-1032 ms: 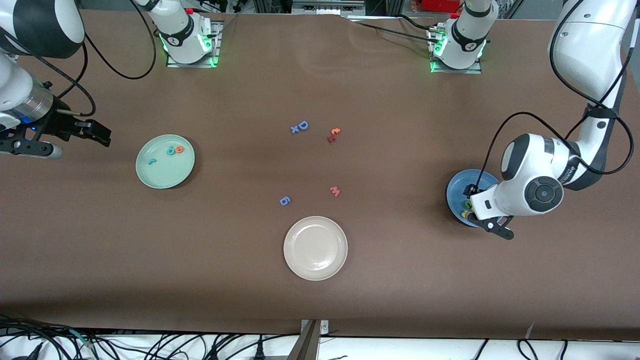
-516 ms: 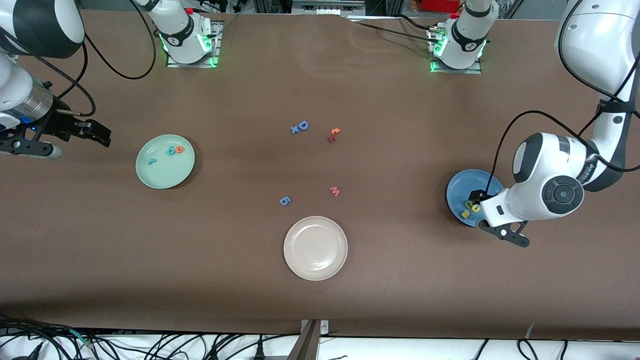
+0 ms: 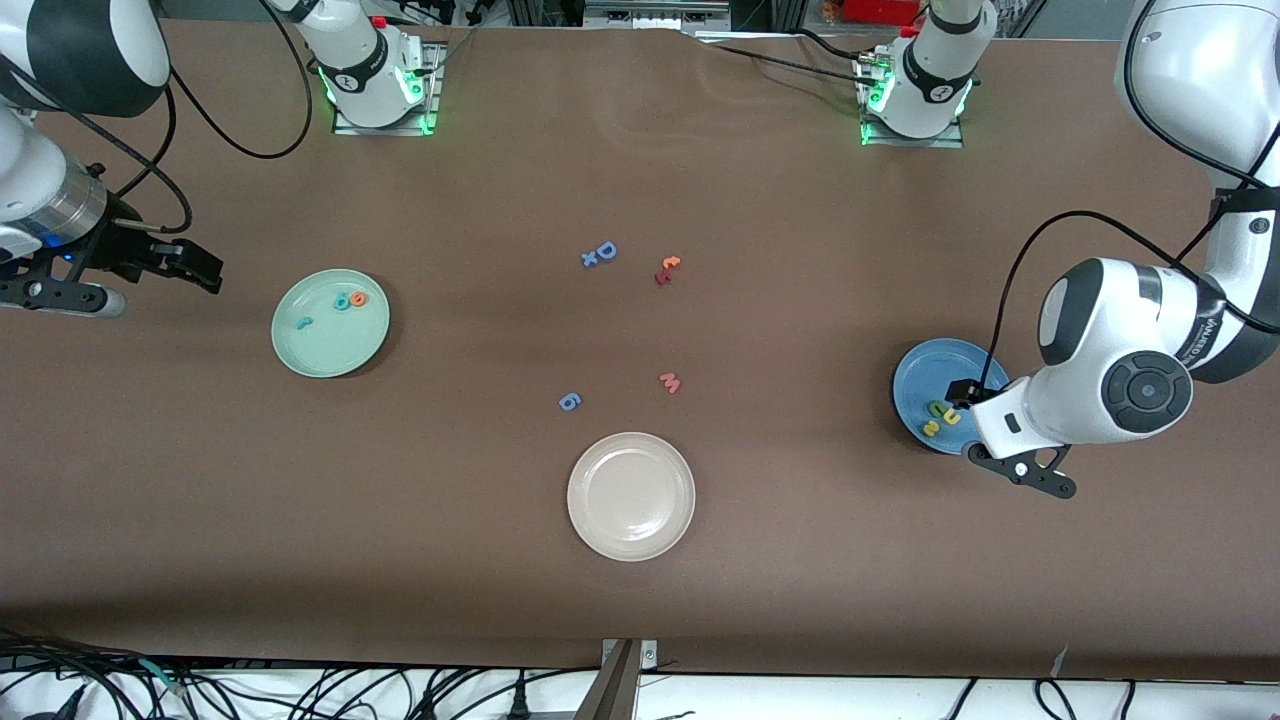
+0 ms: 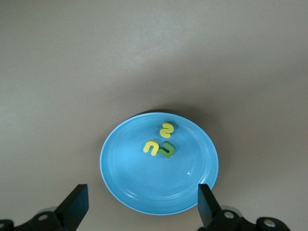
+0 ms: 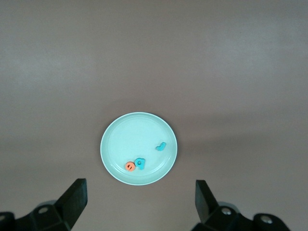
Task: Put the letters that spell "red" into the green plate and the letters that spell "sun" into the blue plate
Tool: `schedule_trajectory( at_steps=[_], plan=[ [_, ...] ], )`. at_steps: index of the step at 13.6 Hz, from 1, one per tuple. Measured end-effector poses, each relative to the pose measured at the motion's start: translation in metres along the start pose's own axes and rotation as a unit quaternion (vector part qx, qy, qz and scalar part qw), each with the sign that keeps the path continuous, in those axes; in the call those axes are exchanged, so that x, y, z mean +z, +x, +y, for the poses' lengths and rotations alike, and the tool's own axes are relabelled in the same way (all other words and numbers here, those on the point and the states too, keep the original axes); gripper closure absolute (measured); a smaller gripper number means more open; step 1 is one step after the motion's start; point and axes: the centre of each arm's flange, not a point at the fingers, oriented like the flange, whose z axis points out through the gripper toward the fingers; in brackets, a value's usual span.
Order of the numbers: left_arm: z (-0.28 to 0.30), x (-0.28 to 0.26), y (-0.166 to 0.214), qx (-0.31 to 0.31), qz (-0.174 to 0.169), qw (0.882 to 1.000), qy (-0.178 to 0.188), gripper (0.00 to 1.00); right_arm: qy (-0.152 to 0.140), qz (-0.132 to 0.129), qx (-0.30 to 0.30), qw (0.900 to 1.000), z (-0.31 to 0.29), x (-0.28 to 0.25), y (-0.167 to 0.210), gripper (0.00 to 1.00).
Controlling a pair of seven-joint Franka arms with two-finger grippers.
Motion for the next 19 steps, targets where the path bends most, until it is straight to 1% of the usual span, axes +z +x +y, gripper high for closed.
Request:
schedule_trajectory(
  at_steps=[1,4,9,11,13,17,19],
  plan=[
    [-0.001,-0.004,0.001,-0.009,0.001,1.0,-0.005,0.0,0.0,0.0,0.0,1.0,0.0,0.0,0.0,0.0],
    [-0.018,-0.029,-0.006,-0.056,0.022,0.998,-0.031,0.0,0.001,0.003,0.0,1.0,0.0,-0.001,0.001,0.0],
    [-0.039,-0.096,-0.039,-0.092,0.06,0.993,-0.031,0.0,0.014,0.007,0.003,1.0,-0.002,-0.002,0.002,0.0],
    [-0.046,-0.116,-0.053,-0.104,0.07,0.992,-0.03,0.0,0.015,0.007,0.004,1.0,-0.002,-0.002,0.002,0.0],
    [-0.039,-0.14,-0.066,-0.102,0.073,0.992,-0.029,0.0,0.015,0.007,0.004,1.0,-0.002,-0.002,0.002,0.0],
    [-0.015,-0.198,-0.103,-0.091,0.093,0.991,-0.032,0.0,0.016,0.007,0.005,1.0,-0.002,-0.002,0.002,0.0],
    [-0.013,-0.211,-0.124,-0.093,0.098,0.99,-0.033,0.0,0.016,0.008,0.005,1.0,-0.002,-0.002,0.002,0.0]
  ],
)
